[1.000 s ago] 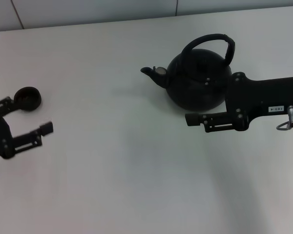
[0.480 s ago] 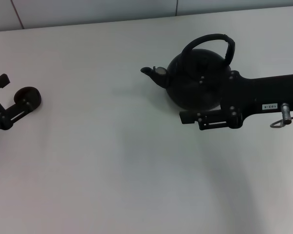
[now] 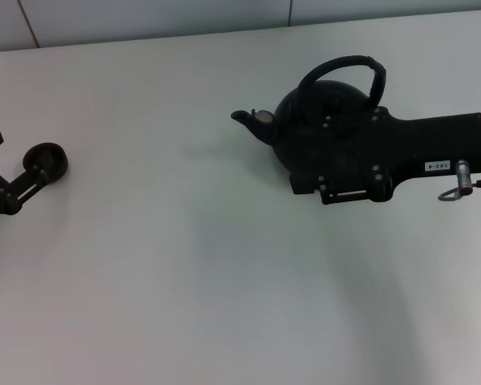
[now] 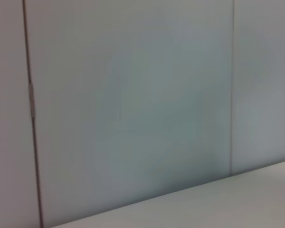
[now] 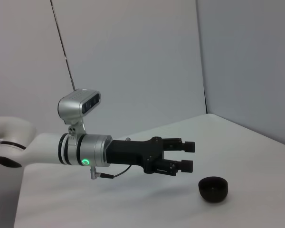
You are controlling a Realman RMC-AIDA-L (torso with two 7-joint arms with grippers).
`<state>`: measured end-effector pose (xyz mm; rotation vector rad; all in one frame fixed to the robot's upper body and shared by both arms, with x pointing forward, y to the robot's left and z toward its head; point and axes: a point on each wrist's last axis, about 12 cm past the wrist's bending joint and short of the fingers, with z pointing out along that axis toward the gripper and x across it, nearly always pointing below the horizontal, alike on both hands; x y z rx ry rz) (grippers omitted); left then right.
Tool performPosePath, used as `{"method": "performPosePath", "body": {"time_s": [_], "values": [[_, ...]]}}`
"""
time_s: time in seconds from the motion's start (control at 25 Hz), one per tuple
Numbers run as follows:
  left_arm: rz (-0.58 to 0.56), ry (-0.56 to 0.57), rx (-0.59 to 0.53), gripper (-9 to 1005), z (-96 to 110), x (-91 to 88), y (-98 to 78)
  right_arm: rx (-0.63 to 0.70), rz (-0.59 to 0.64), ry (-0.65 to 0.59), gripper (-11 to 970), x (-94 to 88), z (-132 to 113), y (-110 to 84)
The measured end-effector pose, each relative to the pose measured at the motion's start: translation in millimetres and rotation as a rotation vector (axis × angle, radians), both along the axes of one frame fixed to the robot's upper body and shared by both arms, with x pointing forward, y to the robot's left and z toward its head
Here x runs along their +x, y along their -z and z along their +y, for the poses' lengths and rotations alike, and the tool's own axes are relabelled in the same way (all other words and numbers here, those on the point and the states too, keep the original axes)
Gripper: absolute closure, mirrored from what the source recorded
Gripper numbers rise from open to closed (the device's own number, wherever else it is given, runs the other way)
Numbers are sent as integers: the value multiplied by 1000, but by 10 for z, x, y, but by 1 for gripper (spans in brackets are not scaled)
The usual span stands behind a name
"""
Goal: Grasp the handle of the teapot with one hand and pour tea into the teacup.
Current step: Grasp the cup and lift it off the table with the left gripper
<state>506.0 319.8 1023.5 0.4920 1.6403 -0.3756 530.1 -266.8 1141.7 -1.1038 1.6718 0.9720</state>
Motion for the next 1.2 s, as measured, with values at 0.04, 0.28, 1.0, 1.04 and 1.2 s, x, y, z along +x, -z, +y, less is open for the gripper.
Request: {"method": "performPosePath", "body": {"time_s": [0.04, 0.28, 1.0, 1.04, 1.2], "values": [[-2, -7, 4, 165, -4, 4, 8, 0, 0, 1, 258, 1, 0, 0], [20, -17, 39, 165, -41, 38, 65, -2, -2, 8, 258, 10, -2, 2], [76, -3, 109, 164, -116, 143, 134, -7, -17, 1, 258, 25, 7, -11], [76, -3, 109, 164, -116, 143, 134, -7, -18, 1, 258, 26, 7, -12], [79, -7, 112, 164, -116, 150, 136, -7, -20, 0, 258, 33, 12, -18]]}}
